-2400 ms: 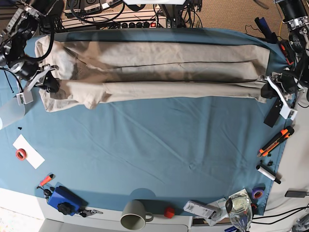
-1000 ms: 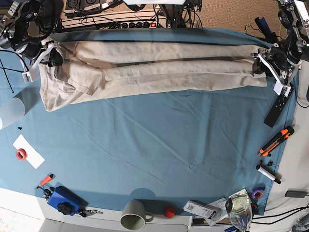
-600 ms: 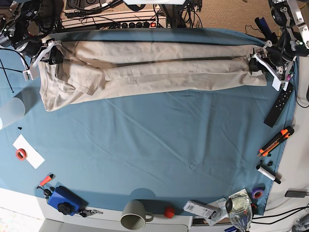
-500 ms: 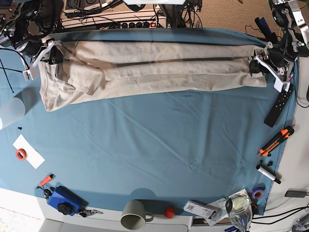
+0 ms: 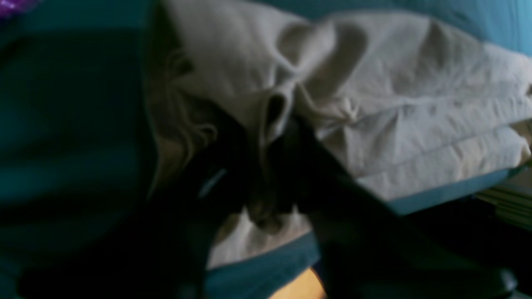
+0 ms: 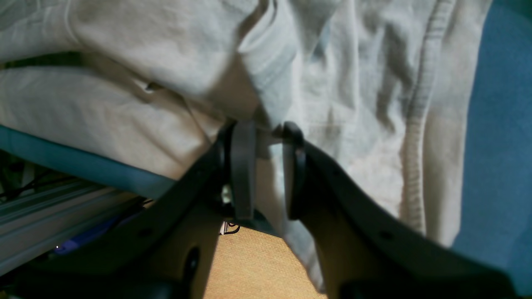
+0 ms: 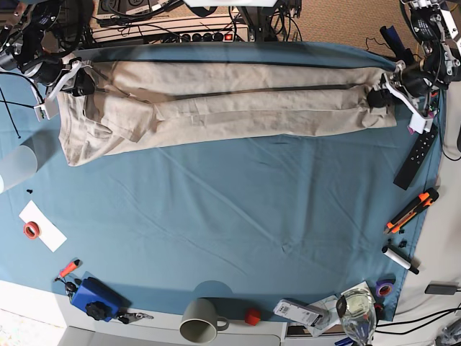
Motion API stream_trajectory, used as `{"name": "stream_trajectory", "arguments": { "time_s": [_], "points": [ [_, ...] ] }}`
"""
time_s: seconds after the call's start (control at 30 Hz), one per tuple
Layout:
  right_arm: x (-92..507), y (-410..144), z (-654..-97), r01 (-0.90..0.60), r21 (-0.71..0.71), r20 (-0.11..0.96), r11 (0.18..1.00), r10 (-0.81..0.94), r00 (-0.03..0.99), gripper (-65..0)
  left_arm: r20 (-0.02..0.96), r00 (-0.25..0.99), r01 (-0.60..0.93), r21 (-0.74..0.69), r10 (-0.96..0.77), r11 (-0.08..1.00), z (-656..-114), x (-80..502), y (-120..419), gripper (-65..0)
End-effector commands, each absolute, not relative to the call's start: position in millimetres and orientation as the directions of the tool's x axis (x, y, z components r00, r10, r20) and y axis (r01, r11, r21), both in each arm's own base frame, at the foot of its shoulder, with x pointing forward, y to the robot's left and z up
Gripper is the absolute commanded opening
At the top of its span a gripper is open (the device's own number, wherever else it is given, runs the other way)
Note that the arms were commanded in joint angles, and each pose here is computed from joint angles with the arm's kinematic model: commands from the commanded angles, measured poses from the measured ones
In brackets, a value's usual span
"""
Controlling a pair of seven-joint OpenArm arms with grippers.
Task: Fold the T-shirt properly
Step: 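Release the shirt end from the left gripper and raise it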
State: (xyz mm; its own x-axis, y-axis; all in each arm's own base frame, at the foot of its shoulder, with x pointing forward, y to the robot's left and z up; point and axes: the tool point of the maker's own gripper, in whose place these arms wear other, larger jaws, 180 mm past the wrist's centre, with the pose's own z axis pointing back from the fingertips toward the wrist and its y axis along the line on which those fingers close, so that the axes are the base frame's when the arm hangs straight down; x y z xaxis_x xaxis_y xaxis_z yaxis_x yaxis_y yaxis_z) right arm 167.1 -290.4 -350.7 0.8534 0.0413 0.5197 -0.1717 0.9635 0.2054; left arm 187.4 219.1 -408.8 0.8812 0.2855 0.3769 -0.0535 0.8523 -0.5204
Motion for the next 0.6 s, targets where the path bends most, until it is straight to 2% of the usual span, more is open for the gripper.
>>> {"name": "stream_trajectory", "arguments": {
  "time_s": [0.0, 0.03, 0.2, 0.3, 0.57],
  "points": [
    [175, -293, -340, -0.189, 0.189, 0.554, 0.964, 0.055, 0.831, -52.5, 0.251, 0.942, -0.069, -0.505, 0.223, 0.860, -425, 157, 212, -62.8],
    [175, -293, -340, -0.189, 0.189, 0.554, 0.964, 0.054, 0.831, -52.5, 0.252, 0.942, -0.069, -0.506, 0.223, 0.860, -425, 157, 212, -65.0],
    [175, -293, -340, -0.189, 0.189, 0.554, 0.964, 0.055, 0.831, -52.5, 0.266, 0.939, -0.059, -0.501, 0.219, 0.863, -423, 160, 212, -65.0],
    [174, -293, -340, -0.189, 0.188, 0.554, 0.964, 0.055, 0.831, -52.5, 0.314, 0.932, -0.008, -0.476, 0.178, 0.879, -414, 167, 214, -65.0],
    [177, -293, -338, -0.189, 0.189, 0.566, 0.964, 0.051, 0.823, -52.5, 0.578, 0.806, 0.090, -0.327, 0.124, 0.941, -340, 205, 237, -65.0]
  ]
}}
